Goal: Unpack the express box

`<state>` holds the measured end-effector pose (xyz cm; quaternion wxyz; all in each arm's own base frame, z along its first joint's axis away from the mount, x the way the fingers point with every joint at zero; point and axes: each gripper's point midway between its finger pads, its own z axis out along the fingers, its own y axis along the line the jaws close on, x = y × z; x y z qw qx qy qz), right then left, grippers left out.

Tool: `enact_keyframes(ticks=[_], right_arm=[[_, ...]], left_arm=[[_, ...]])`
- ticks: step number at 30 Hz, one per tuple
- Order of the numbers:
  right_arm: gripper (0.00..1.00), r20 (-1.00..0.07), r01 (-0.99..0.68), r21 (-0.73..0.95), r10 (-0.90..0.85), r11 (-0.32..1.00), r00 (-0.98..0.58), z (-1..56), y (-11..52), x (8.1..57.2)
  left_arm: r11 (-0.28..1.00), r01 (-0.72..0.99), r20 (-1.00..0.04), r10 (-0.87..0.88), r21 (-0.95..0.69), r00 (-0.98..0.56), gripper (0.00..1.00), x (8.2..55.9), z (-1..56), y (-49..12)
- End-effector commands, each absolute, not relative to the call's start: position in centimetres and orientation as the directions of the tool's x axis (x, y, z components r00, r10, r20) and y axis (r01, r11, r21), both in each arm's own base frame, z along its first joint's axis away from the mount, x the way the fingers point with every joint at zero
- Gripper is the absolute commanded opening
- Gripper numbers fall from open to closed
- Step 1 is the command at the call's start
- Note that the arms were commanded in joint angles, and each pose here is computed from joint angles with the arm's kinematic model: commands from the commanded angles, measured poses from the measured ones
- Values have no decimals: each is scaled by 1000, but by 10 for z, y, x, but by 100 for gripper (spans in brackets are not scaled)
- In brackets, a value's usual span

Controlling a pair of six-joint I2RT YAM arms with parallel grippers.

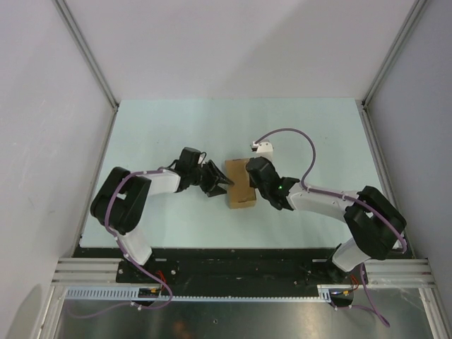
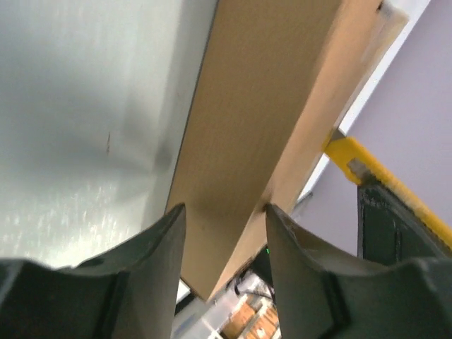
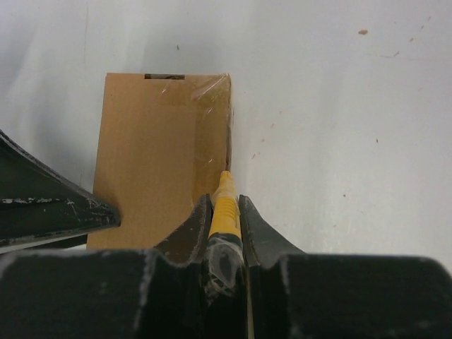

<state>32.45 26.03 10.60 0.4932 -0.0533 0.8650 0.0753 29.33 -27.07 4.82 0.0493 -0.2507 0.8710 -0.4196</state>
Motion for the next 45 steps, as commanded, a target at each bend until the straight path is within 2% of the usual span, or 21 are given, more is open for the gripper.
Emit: enact_keyframes(ticks=[1,2,6,11,12,14,17,21,29,34,36,40,45], right_arm=[[0,-865,-266,104,-45,958,-499,116,276,337],[0,-868,-281,104,-51,954,-493,119,276,339],[0,-868,-364,98,-99,926,-486,121,277,343],[0,-861,-457,91,-161,885,-483,117,281,343],[0,-860,-463,89,-166,882,-482,116,282,343],[0,-857,-473,76,-185,878,-480,113,282,342],[0,-864,-490,63,-198,869,-462,112,285,341],[0,-864,-513,67,-207,856,-458,110,288,339],[0,-858,-528,62,-225,847,-462,106,286,336],[0,-854,-526,53,-234,849,-464,105,285,335],[0,-853,-515,44,-236,856,-465,106,282,334],[0,-857,-502,19,-245,864,-453,112,279,332],[0,-859,-497,13,-245,868,-449,115,279,330]], left_arm=[[649,-127,-199,-405,-750,-892,58,325,71,-263],[662,-92,-240,-392,-744,-888,62,330,75,-260],[726,36,-420,-357,-687,-834,68,361,100,-249],[765,173,-559,-276,-620,-782,74,387,125,-247],[762,248,-608,-229,-598,-760,74,396,137,-253],[718,327,-607,-166,-615,-777,70,397,141,-268],[711,345,-586,-116,-613,-802,66,404,123,-276],[712,417,-618,-30,-564,-785,63,408,108,-279],[708,453,-593,61,-541,-803,54,393,82,-274],[759,415,-563,78,-502,-823,46,396,60,-266],[777,401,-535,99,-485,-839,46,393,53,-262],[871,378,-519,176,-313,-836,46,391,40,-247],[895,358,-483,197,-266,-853,45,389,30,-240]])
